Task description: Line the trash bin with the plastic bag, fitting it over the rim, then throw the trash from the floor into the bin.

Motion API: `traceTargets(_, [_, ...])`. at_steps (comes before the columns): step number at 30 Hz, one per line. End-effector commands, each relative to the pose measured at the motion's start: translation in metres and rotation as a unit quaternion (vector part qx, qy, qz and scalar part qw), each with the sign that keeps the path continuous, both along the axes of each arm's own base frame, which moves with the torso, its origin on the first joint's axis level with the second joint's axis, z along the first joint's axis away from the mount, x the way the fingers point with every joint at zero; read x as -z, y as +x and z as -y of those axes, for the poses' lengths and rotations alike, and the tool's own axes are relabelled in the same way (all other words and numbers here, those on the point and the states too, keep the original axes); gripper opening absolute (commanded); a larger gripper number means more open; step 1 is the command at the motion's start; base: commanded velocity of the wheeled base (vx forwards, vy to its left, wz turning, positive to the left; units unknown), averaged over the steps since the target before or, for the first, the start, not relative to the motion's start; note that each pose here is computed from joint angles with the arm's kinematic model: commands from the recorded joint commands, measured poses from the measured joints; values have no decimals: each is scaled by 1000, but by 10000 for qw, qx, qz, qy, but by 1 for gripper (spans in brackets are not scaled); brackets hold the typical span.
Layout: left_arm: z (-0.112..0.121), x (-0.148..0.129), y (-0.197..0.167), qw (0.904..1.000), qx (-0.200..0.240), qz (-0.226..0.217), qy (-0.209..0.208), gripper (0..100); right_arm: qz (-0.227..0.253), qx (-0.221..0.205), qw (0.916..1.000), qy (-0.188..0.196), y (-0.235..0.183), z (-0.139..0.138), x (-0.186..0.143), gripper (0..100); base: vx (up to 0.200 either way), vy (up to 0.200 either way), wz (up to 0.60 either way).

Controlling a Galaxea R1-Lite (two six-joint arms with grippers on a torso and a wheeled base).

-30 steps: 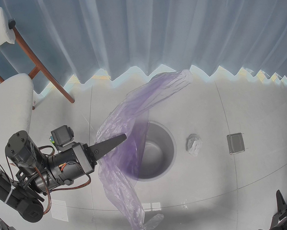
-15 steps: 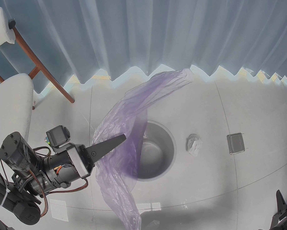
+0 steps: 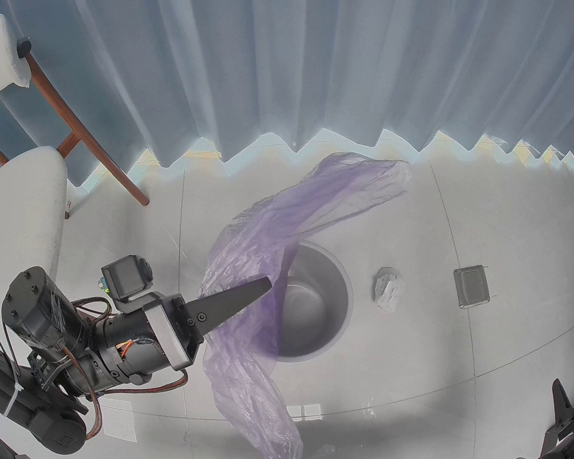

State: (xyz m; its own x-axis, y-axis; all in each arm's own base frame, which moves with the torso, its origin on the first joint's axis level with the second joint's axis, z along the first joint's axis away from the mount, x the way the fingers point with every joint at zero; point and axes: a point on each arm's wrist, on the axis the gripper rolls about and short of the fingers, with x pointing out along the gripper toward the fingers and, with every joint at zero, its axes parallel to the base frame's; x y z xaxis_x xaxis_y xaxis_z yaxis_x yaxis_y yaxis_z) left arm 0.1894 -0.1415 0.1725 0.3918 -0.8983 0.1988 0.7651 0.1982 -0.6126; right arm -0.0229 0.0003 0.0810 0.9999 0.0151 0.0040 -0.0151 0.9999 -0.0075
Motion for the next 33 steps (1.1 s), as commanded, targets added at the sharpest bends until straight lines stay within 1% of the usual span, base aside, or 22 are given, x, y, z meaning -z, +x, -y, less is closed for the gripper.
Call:
traceTargets(1, [2, 2, 4, 10000, -11, -35, 19, 0, 3, -1, 10000, -1, 0, 0, 5, 100, 0, 0, 0])
traceTargets(5, [5, 9, 9, 9998, -18, -157, 93, 0, 3, -1, 10000, -1, 0, 0, 5, 100, 0, 0, 0])
traceTargets(11, [4, 7, 10, 9999, -42, -106, 66, 0, 3, -1, 10000, -1, 0, 0, 5, 100, 0, 0, 0])
traceTargets(18, [8, 14, 12, 9996, 4, -226, 148, 0, 2, 6, 10000, 30, 0, 0, 5, 100, 0, 0, 0])
traceTargets(19, [9, 19, 16, 9994, -28, -296, 201, 0, 3, 6, 10000, 7, 0, 0, 5, 100, 0, 0, 0])
traceTargets(23, [6, 23, 22, 9989, -143, -369, 244, 0, 3, -1, 10000, 7, 0, 0, 5, 100, 0, 0, 0])
traceTargets(33, [5, 21, 23, 9991, -174, -325, 214, 0, -4, -24, 10000, -32, 0, 0, 5, 100, 0, 0, 0])
